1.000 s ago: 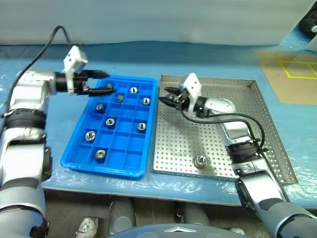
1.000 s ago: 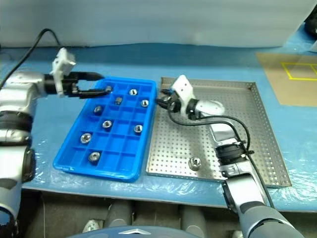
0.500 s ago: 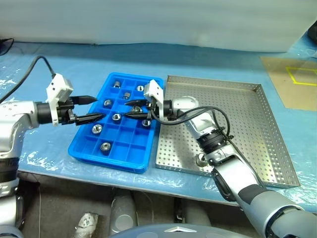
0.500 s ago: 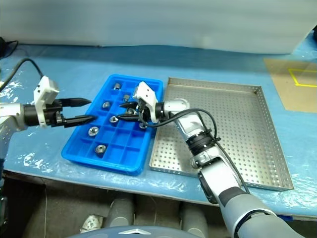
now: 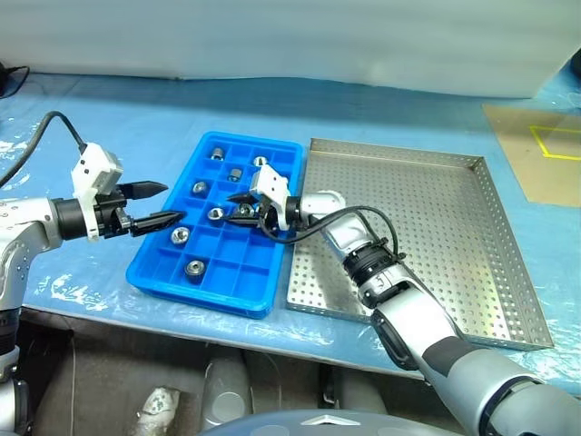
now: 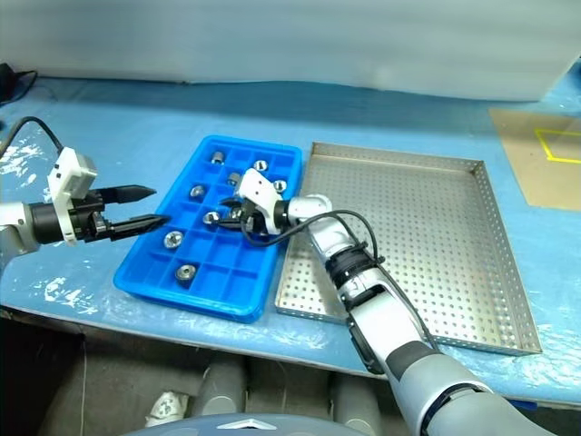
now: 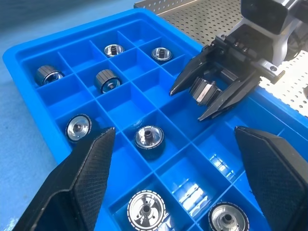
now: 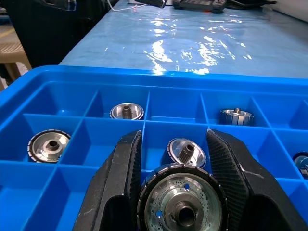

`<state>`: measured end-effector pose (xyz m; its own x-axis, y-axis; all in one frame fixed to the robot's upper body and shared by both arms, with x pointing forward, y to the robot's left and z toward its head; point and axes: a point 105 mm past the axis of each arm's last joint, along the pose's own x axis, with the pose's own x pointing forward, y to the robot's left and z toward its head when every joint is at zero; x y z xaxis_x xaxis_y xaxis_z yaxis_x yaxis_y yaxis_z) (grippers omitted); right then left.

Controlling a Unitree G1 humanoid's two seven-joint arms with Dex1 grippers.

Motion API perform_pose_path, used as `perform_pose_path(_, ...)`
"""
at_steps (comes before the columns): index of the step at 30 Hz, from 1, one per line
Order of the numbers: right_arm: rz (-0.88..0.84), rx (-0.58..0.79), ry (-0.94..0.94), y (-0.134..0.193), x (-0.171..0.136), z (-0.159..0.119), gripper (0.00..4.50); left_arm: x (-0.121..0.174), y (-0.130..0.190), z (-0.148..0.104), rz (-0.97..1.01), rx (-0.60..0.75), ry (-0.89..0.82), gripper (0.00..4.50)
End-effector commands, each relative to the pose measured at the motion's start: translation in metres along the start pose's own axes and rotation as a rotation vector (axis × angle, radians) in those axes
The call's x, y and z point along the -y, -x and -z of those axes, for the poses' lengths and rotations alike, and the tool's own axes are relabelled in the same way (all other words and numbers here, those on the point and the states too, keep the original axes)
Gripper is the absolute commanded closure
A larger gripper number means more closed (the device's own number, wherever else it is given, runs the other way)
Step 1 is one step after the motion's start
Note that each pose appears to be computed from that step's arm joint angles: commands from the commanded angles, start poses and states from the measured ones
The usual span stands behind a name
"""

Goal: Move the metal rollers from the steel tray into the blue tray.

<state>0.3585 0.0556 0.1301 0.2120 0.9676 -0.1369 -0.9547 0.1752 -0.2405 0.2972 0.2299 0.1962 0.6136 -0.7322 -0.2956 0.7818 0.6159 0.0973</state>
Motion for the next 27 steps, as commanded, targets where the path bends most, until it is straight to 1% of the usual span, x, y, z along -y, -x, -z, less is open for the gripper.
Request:
perform_pose_path(1,0.08,0.093,0.072,0.0,0.018,-0.034,2.79,0.0,-0.002,-0.014,0.005,0.024,-0.057,0.33)
perform_pose_path(6,0.173,0.145,0.125,0.002,0.033,-0.053,2.79,0.001,-0.009,-0.014,0.021,0.034,-0.057,0.33)
perform_pose_path(9,0.206,0.165,0.124,0.001,0.037,-0.058,2.79,0.0,-0.011,-0.014,0.022,0.037,-0.056,0.33)
perform_pose_path(15,0.182,0.146,0.122,-0.009,0.028,-0.049,2.79,-0.004,-0.008,-0.013,0.003,0.042,-0.051,0.33)
perform_pose_path(22,0.3,0.063,0.063,-0.015,0.04,-0.025,2.79,-0.005,-0.009,-0.014,0.0,0.047,-0.05,0.33)
perform_pose_path(27,0.38,-0.008,0.042,-0.009,0.051,-0.007,2.79,-0.005,-0.011,-0.014,0.006,0.047,-0.052,0.33)
